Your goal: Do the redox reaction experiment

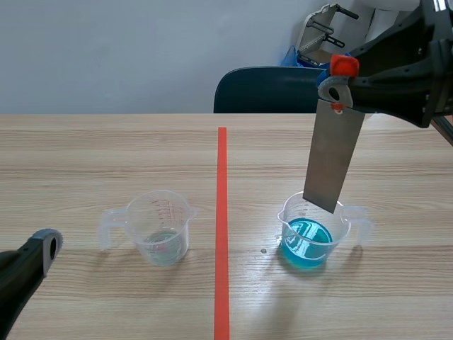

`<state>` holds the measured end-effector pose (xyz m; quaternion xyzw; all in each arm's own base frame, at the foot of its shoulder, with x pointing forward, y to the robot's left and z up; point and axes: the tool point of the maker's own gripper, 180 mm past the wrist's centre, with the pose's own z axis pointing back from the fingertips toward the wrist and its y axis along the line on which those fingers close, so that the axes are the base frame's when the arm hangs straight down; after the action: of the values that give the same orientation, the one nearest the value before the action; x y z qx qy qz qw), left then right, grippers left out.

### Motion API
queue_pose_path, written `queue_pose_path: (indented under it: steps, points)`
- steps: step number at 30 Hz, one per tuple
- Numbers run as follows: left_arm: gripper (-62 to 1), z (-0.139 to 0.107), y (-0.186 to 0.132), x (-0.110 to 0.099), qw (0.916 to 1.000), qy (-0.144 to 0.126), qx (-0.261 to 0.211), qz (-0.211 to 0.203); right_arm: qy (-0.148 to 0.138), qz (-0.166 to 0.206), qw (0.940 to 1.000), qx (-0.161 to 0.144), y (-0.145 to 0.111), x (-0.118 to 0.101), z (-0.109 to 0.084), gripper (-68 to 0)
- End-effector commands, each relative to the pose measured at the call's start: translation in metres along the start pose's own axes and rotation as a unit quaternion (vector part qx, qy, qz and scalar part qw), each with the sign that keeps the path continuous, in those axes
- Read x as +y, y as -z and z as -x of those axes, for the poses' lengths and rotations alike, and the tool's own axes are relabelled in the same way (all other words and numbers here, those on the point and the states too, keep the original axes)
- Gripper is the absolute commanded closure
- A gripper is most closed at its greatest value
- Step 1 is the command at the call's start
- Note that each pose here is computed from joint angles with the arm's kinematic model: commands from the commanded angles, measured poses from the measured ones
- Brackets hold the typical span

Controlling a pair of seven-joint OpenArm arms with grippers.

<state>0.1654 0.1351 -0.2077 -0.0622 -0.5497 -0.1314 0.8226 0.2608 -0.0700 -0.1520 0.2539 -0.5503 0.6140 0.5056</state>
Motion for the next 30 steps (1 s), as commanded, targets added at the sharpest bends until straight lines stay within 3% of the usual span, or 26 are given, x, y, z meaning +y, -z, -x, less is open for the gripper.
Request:
queue_pose_path:
  steps: [1, 15, 18, 24, 25, 27, 28, 30]
  points:
    - [-62.3, -0.004, 0.000, -0.001, 1.0000, -0.001, -0.008, 0.001, -0.011, 0.004, 0.9998, -0.017, -0.001, -0.006, -0.013, -0.7]
    - [-62.3, -0.007, 0.016, 0.009, 0.9993, 0.001, -0.037, 0.000, -0.011, 0.004, 0.9998, -0.017, -0.001, -0.006, -0.013, -0.7]
    - [-62.3, 0.001, 0.028, 0.018, 0.9985, -0.015, -0.052, -0.007, -0.011, 0.004, 0.9998, -0.017, -0.001, -0.006, -0.013, -0.7]
    - [-62.3, 0.018, 0.063, -0.001, 0.9941, -0.018, -0.075, 0.076, -0.011, 0.004, 0.9998, -0.017, -0.001, -0.006, -0.013, -0.7]
    - [-59.9, 0.018, 0.069, -0.006, 0.9922, -0.020, -0.083, 0.091, -0.011, 0.004, 0.9998, -0.017, -0.001, -0.006, -0.013, -0.7]
    - [-38.6, 0.016, 0.081, -0.015, 0.9883, -0.023, -0.099, 0.113, -0.011, 0.004, 0.9998, -0.017, -0.001, -0.006, -0.013, -0.7]
    - [-31.2, 0.016, 0.087, -0.019, 0.9868, -0.024, -0.106, 0.121, -0.011, 0.004, 0.9998, -0.017, -0.001, -0.006, -0.013, -0.7]
    - [-25.7, 0.013, 0.099, -0.028, 0.9834, -0.019, -0.119, 0.136, -0.011, 0.004, 0.9998, -0.017, -0.001, -0.006, -0.013, -0.7]
